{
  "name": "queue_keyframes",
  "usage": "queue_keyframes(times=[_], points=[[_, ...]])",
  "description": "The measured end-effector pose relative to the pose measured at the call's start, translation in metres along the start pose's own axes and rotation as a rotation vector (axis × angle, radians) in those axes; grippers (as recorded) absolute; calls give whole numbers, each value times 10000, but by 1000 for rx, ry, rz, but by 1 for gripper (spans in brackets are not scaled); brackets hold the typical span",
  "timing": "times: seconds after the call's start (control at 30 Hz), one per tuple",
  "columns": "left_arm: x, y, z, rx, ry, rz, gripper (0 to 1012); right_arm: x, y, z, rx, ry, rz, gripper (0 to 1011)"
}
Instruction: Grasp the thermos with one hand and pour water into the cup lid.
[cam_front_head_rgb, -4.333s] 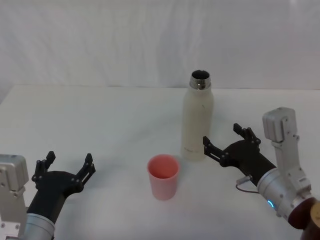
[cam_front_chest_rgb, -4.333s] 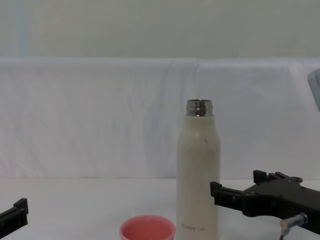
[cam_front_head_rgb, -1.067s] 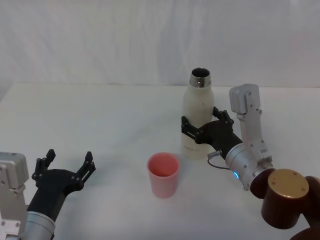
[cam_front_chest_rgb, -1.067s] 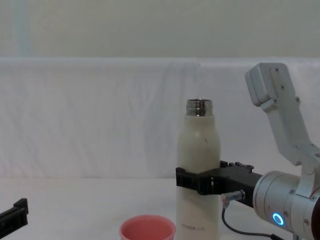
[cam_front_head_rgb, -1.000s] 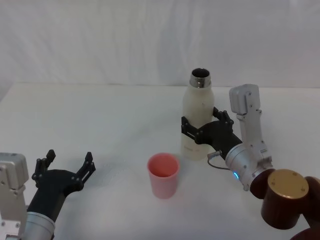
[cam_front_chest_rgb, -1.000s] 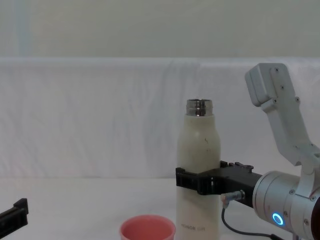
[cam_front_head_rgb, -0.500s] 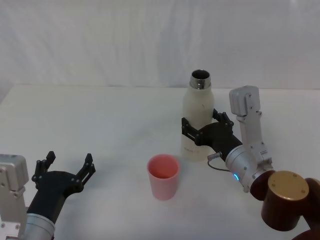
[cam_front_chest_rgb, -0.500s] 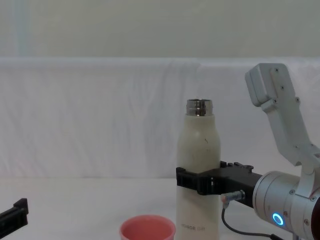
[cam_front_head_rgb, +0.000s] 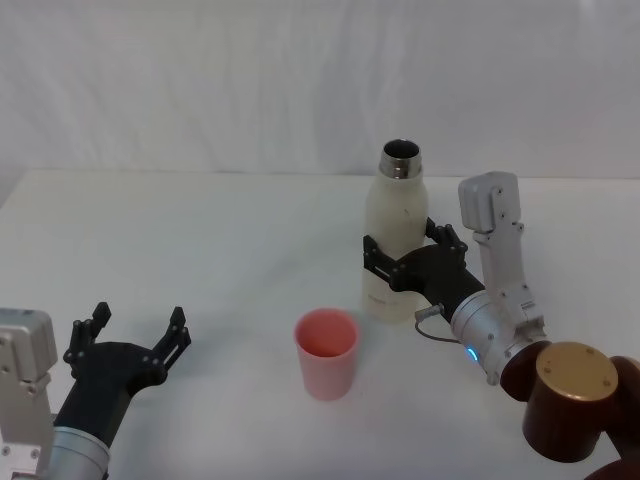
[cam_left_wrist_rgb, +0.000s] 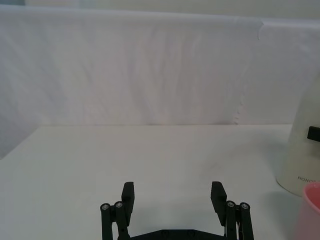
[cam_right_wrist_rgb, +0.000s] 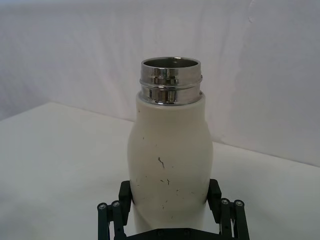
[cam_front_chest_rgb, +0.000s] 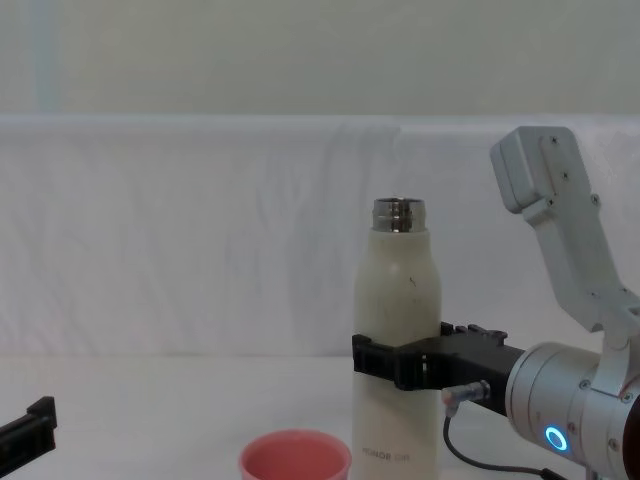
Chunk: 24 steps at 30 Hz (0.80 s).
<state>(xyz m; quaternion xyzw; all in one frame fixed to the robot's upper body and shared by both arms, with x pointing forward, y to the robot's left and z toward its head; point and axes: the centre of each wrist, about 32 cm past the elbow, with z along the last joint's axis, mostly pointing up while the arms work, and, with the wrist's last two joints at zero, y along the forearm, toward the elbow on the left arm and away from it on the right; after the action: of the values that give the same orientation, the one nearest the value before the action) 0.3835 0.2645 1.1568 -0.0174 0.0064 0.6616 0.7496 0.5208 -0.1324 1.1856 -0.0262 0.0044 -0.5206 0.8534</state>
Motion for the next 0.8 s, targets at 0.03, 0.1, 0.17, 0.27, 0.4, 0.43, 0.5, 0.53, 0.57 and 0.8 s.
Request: queue_keyframes(times=[0.03, 0.1, 0.17, 0.27, 0.4, 0.43, 0.5, 0.53, 0.57, 0.8], points=[[0, 0, 0, 0, 0, 0, 1001, 0, 0, 0, 0, 0, 0, 946], [0, 0, 0, 0, 0, 0, 1001, 0, 0, 1, 0, 0, 0, 946], [0, 0, 0, 0, 0, 0, 1001, 0, 0, 1, 0, 0, 0, 946], [0, 0, 0, 0, 0, 0, 1001, 2, -9, 1, 6, -5, -4, 946], [0, 0, 0, 0, 0, 0, 1001, 18, -39, 3, 22, -21, -15, 946], [0, 0, 0, 0, 0, 0, 1001, 22, -48, 4, 25, -25, -17, 946], [0, 0, 0, 0, 0, 0, 1001, 36, -81, 9, 36, -43, -21, 946], [0, 0, 0, 0, 0, 0, 1001, 48, -107, 16, 44, -58, -25, 946], [0, 0, 0, 0, 0, 0, 1001, 48, -107, 16, 44, -58, -25, 946], [0, 0, 0, 0, 0, 0, 1001, 156, -275, 57, 80, -177, -47, 946]])
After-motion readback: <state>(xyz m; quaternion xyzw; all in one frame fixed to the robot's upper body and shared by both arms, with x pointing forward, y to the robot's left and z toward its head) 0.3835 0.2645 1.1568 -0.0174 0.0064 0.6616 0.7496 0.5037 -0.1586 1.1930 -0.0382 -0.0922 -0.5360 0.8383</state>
